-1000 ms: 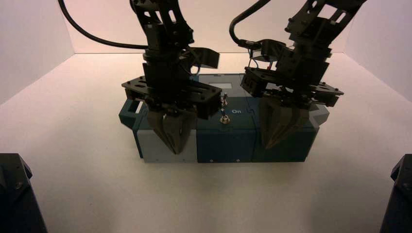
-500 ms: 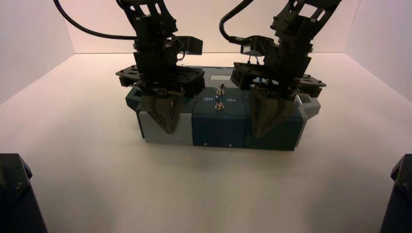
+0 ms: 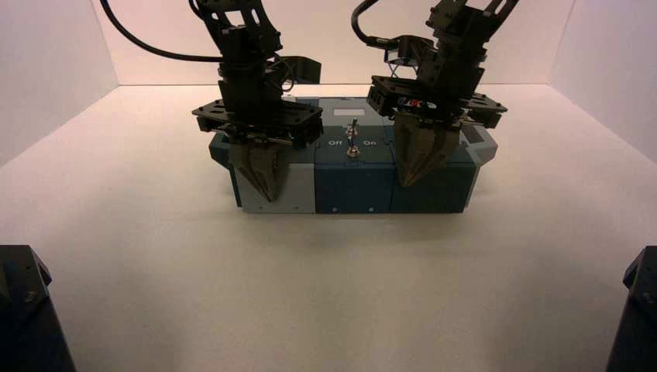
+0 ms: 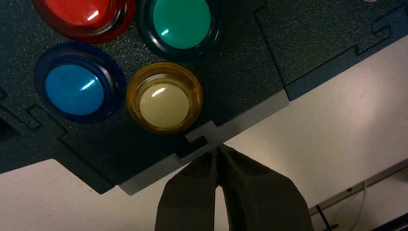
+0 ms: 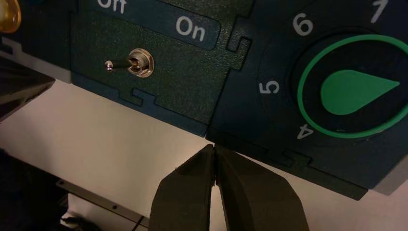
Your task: Move the box away.
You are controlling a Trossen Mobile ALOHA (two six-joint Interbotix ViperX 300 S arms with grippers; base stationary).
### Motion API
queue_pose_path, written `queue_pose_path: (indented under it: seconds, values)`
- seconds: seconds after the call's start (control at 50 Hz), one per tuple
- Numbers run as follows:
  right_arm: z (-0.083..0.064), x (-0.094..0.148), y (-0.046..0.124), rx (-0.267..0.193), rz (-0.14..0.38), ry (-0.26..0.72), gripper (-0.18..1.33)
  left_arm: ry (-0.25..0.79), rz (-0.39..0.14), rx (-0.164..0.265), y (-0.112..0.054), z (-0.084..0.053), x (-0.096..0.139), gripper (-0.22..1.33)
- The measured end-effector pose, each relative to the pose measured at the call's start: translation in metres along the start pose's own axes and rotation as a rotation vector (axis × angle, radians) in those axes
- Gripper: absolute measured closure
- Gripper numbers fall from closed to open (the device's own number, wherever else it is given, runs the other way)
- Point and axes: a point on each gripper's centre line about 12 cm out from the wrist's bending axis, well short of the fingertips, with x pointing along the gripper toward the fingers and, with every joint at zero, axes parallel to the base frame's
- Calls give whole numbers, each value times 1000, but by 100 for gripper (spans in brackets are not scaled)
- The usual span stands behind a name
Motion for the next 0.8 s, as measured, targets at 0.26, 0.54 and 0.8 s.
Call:
queue_pose_path:
  seconds: [0.26,0.54,0.8]
  values:
    - [20,9,1,-40,-31,3,130,-17,1,-7,12,16,0,128]
    - [29,10,0,-78,-56,-17,130,-38,19,14,15,25,-4,128]
    - [17,9,-8,-72,-66,-12,129,-29,24,16,17,17,-6,128]
